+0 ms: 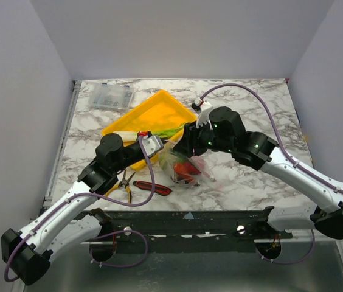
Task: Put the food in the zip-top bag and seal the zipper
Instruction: Place the zipper food storage bag at the center of the board.
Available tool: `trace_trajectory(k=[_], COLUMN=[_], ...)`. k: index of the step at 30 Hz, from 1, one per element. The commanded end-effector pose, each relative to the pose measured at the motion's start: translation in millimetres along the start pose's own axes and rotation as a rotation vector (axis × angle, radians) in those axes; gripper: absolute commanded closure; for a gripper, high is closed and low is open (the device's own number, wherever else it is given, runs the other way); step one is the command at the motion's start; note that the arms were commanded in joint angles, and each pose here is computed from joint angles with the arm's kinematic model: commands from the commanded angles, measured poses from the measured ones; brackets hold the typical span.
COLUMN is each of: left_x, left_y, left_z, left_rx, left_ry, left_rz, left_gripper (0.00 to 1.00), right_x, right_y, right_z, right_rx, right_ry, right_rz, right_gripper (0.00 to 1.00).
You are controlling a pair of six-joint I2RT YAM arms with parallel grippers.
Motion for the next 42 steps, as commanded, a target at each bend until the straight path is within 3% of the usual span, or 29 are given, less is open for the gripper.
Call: trace_trajectory(k=[1, 2, 5, 6, 12, 15, 24, 30, 35, 42], left_x=[4.4, 4.4, 5.1, 5.8, 13.0, 18.0, 21.8, 21.1, 23.0, 25.4], left_y=[30.2, 30.4, 31.7, 32.7, 38.4, 41.2, 42.7, 42.0, 46.4, 46.8], left_z=[9.0, 9.0, 10.5, 11.0, 21.8, 27.8, 31.8, 32.0, 32.5, 32.3], left_rx=[-0.028, -0.026, -0.026, -0.026, -0.003, -0.001, 0.013, 0.026, 0.028, 0.030], left_ry=[0.033, 0.034, 0.046, 0.051, 0.154, 0.211, 0.255, 0.257, 0.258, 0.264], left_rz=[-0.088, -0.088, -0.089, -0.092, -0.114, -0.122, -0.130, -0.124, -0.134, -0.135], left_gripper=[1.00, 1.00, 0.98, 0.87, 0.24, 0.11, 0.06, 0.06, 0.06, 0.06], right_x=[-2.0, -2.8, 0.1, 3.6, 43.9, 68.9, 171.5, 224.6, 188.3, 102.6], right_y=[-5.9, -5.2, 1.3, 4.2, 26.2, 37.3, 59.1, 73.7, 69.1, 15.2], right_z=[1.7, 1.9, -4.9, -8.7, -54.7, -80.4, -183.2, -198.4, -216.0, -261.2], right_rx=[0.028, 0.027, 0.018, 0.012, -0.056, -0.075, -0.109, -0.059, 0.002, -0.041], right_ry=[0.032, 0.033, -0.033, -0.066, -0.444, -0.604, -1.162, -1.443, -1.377, -1.253], right_rz=[0.012, 0.007, -0.033, -0.059, -0.269, -0.320, -0.342, -0.339, -0.203, -0.002], right_gripper=[0.61, 0.66, 0.95, 0.99, 1.00, 1.00, 1.00, 1.00, 1.00, 1.00])
Point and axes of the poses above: each gripper's point midway between its finger pads, its own x axis back along the fingers, its own z axis along the line the jaws close on, y = z × x, the point moved 5 cm from there along x, back along the fingers
